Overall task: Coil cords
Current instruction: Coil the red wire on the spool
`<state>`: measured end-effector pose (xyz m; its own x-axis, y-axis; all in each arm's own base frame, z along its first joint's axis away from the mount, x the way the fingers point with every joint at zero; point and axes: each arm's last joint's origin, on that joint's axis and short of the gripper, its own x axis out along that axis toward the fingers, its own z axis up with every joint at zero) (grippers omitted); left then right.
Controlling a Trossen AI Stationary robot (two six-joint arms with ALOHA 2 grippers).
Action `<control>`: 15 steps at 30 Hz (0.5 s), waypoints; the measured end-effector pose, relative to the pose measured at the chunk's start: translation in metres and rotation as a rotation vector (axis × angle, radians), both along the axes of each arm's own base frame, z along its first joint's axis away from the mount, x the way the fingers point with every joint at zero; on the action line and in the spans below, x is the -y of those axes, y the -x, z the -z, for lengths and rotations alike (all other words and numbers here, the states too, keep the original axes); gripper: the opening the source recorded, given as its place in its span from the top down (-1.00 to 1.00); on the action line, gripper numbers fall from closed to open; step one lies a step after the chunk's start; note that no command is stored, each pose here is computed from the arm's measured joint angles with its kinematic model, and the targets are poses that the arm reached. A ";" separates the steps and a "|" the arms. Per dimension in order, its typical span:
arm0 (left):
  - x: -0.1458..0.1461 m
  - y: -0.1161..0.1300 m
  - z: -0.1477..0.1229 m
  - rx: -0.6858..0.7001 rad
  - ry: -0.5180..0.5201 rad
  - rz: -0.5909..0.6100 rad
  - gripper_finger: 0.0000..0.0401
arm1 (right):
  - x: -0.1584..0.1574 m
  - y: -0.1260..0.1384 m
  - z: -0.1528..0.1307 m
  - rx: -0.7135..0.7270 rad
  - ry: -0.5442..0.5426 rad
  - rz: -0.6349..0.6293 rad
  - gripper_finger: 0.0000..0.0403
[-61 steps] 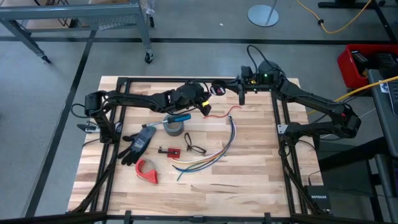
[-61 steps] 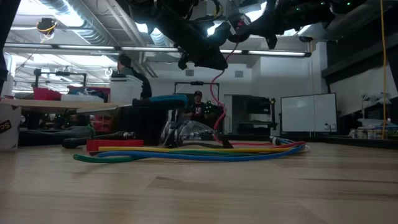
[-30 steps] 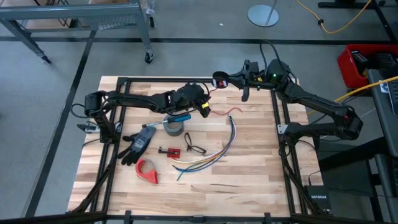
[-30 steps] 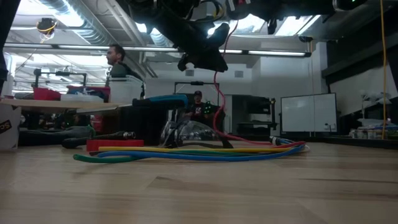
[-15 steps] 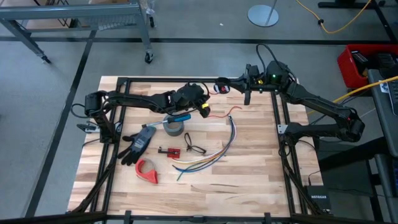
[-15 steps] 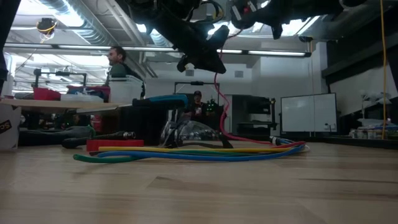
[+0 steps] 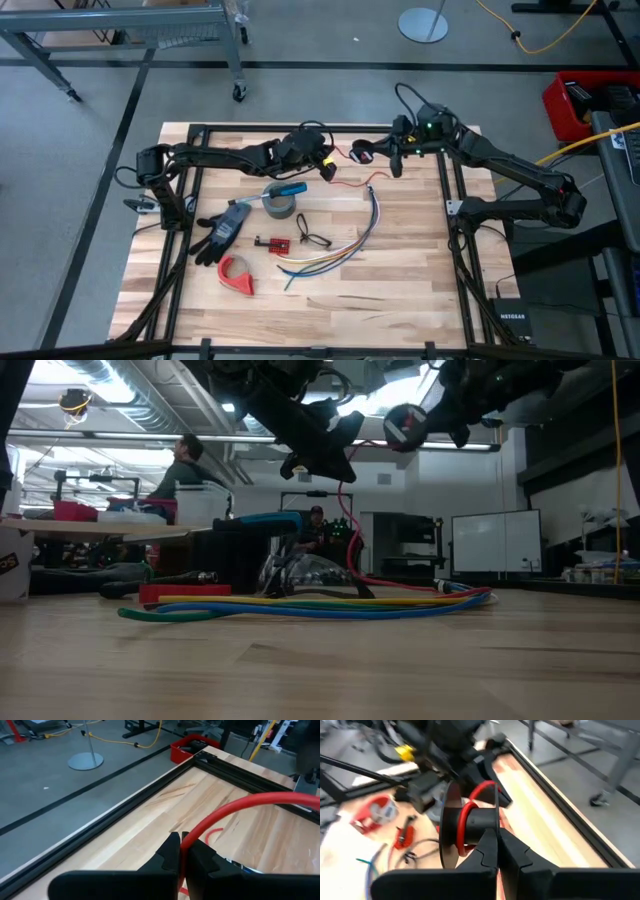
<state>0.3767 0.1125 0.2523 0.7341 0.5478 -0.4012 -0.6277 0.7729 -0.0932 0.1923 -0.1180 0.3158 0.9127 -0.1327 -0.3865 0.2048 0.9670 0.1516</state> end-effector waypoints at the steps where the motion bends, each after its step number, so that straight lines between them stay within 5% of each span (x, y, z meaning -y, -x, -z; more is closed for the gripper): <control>1: 0.000 0.000 0.000 0.000 0.000 0.000 1.00 | 0.000 0.001 0.001 -0.017 0.008 0.012 1.00; 15: -0.015 -0.001 -0.017 0.053 -0.008 -0.010 1.00 | 0.005 -0.004 0.017 -0.143 0.042 0.035 1.00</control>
<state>0.3778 0.1273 0.2690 0.7488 0.5582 -0.3573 -0.6295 0.7677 -0.1201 0.1964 -0.1232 0.2992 0.8435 -0.1822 -0.5052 0.2548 0.9639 0.0778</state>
